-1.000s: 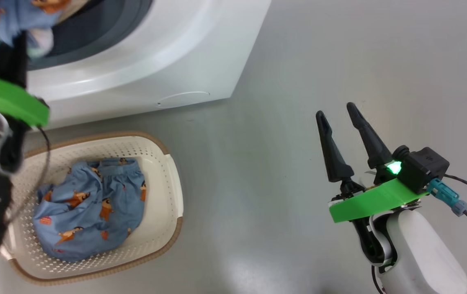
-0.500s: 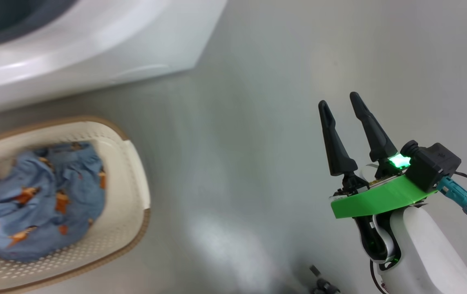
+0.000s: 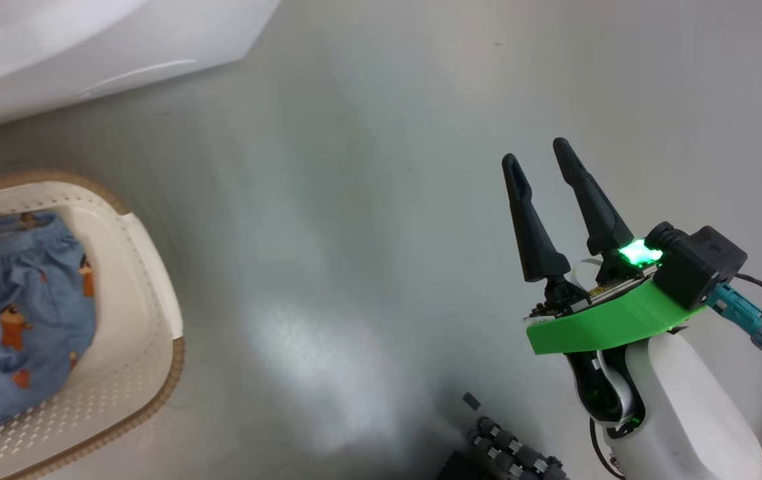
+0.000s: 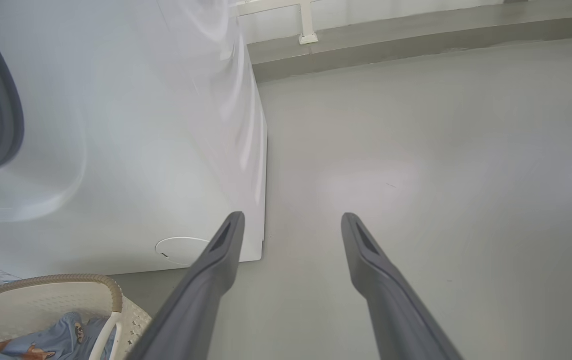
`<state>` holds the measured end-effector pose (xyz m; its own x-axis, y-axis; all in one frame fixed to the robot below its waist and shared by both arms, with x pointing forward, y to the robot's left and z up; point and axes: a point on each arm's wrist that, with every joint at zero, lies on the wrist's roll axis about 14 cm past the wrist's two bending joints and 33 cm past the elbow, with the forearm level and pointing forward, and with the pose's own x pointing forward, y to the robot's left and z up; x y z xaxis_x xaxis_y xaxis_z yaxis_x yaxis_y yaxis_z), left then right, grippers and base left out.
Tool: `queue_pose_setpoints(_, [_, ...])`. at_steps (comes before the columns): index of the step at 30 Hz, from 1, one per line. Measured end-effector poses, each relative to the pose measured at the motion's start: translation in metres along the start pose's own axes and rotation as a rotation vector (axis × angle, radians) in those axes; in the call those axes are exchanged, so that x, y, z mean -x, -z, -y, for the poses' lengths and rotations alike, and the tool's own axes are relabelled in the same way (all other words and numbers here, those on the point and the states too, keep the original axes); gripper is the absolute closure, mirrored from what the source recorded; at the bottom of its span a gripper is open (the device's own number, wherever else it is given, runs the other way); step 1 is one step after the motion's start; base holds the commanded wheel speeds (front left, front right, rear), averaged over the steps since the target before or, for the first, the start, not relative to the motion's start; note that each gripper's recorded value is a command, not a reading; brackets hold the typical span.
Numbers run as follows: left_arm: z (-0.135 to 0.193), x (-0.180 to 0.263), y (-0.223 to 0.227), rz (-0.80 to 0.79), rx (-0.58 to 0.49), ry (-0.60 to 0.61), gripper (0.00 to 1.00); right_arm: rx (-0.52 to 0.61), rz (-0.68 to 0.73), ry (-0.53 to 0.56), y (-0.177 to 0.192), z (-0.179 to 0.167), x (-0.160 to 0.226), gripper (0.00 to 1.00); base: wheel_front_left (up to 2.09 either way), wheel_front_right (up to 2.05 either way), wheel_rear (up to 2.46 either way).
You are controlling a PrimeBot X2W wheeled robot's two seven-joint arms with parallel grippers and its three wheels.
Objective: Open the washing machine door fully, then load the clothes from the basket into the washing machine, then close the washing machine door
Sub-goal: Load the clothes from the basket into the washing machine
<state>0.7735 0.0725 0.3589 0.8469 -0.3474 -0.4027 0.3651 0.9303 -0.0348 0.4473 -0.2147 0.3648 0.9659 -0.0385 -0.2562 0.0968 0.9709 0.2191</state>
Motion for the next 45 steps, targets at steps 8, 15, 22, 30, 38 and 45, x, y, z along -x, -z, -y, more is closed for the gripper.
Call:
queue_pose_setpoints(8, [0.003,0.002,0.023,-0.232,0.042,0.017,0.00,-0.013,0.002,0.009,-0.001,0.002,0.001,0.00,0.00,0.00,0.00])
queue_pose_setpoints(15, [0.006,0.012,0.003,-0.106,0.038,0.032,0.00,-0.020,0.018,-0.004,-0.007,-0.003,0.002,0.00,0.00,0.00,0.00])
queue_pose_setpoints(22, [0.017,0.028,-0.018,0.015,0.044,0.047,0.00,-0.022,0.045,-0.026,-0.019,-0.011,0.004,0.00,0.00,0.00,0.00])
queue_pose_setpoints(30, [0.032,0.054,-0.020,0.074,0.057,0.057,0.00,-0.025,0.074,-0.054,-0.032,-0.021,0.008,0.00,0.00,0.00,0.00])
queue_pose_setpoints(38, [0.031,0.086,-0.027,0.116,0.066,0.041,0.00,-0.028,0.105,-0.094,-0.045,-0.035,0.010,0.00,0.00,0.00,0.00])
queue_pose_setpoints(45, [0.035,0.120,-0.032,0.179,0.075,0.038,0.00,-0.022,0.138,-0.140,-0.057,-0.052,0.011,0.00,0.00,0.00,0.00])
